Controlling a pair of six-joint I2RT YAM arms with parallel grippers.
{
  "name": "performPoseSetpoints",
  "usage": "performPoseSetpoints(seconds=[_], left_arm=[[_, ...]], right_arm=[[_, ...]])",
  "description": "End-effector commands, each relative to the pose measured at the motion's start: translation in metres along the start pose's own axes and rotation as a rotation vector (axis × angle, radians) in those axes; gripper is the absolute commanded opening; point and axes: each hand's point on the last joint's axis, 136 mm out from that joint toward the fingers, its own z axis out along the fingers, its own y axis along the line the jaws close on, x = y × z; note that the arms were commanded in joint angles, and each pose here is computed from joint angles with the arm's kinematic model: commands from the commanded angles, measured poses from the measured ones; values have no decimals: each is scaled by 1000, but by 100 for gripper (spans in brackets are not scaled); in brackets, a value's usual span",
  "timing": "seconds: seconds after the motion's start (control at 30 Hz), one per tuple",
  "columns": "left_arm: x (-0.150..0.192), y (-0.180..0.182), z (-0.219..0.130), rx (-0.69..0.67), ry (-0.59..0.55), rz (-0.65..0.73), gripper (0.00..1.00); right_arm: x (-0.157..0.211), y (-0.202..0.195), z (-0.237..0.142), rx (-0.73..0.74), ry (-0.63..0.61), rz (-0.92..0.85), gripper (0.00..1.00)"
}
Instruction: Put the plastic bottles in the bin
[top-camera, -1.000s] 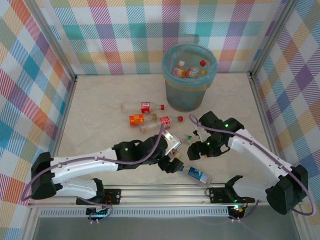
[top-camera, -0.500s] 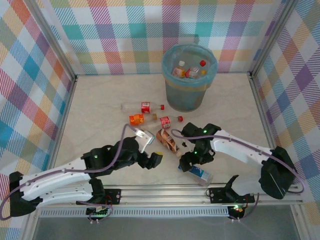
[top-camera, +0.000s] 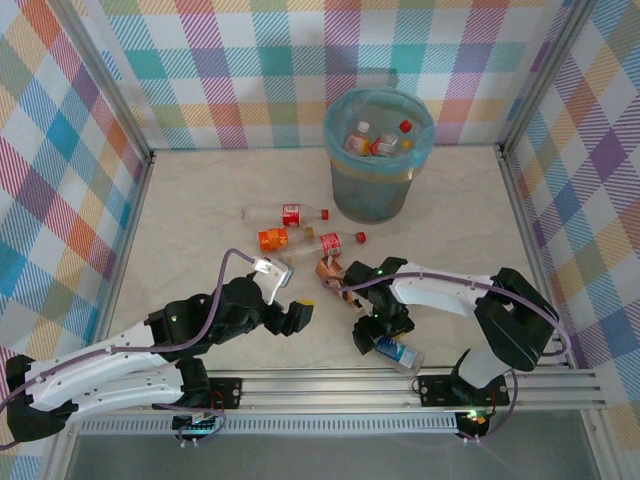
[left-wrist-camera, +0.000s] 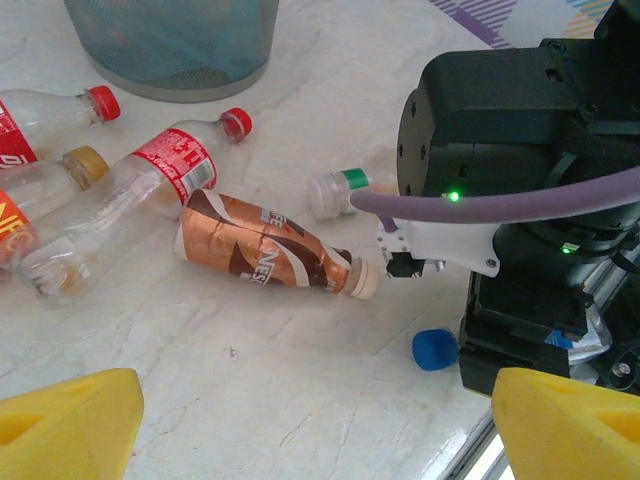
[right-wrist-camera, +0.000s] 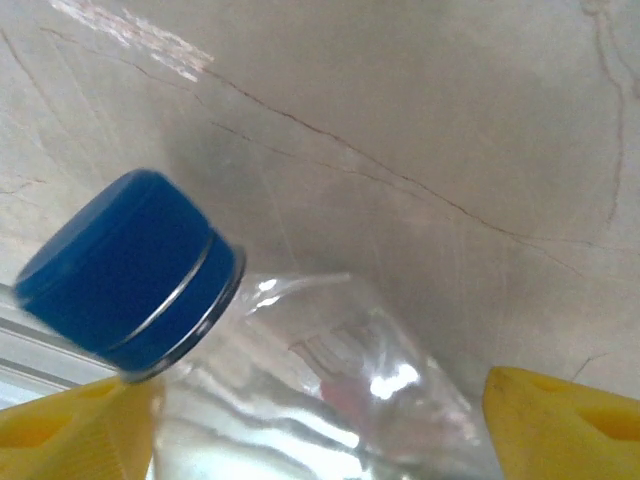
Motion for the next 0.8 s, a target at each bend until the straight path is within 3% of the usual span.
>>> performPoseSetpoints(seconds=[0.0, 0.17, 0.33, 0.57, 0.77], left_arm=[[2, 8, 2, -34, 3, -7, 90], [-2, 8, 2, -41, -2, 4, 90], [-19, 11, -5, -73, -40, 9, 90], [-72, 27, -29, -215, -160, -8, 89], [-120, 44, -56, -357, -288, -76, 87]], right_arm=[[2, -3, 6, 27, 19, 2, 75], [1, -4, -2, 38, 0, 1, 61], [-7, 6, -49, 10, -104, -25, 53], [-43, 25, -174, -6, -414, -116, 49], [-104, 20, -315, 30, -827, -186, 48]])
